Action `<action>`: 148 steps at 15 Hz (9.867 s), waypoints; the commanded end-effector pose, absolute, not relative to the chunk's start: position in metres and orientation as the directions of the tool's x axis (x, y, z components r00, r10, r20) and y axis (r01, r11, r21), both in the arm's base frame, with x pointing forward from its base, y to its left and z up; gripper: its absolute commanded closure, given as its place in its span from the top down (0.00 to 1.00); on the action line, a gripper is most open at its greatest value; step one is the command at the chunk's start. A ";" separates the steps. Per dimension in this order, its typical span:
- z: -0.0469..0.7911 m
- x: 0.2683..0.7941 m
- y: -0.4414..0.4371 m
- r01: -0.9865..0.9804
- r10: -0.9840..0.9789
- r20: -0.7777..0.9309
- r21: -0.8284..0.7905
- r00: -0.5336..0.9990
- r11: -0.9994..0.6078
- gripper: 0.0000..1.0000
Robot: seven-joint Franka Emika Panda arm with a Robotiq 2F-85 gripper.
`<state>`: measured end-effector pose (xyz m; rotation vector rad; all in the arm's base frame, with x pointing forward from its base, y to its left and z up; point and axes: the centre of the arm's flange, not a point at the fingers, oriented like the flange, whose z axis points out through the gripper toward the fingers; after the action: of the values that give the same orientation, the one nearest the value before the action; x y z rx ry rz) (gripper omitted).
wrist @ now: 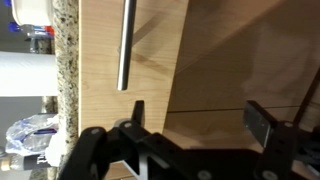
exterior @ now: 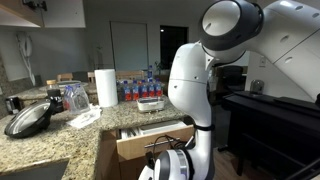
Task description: Open the drawer
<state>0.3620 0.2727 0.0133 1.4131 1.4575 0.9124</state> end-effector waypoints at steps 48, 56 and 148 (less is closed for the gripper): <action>0.129 0.533 0.196 0.871 0.877 -0.205 0.344 0.434 -0.351 1.00; 0.122 0.502 0.213 0.927 0.948 -0.169 0.311 0.270 -0.209 1.00; 0.158 0.248 0.299 0.776 0.916 0.068 0.509 0.395 -0.372 1.00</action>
<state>0.2737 0.2933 0.1360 2.2279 1.4916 0.4285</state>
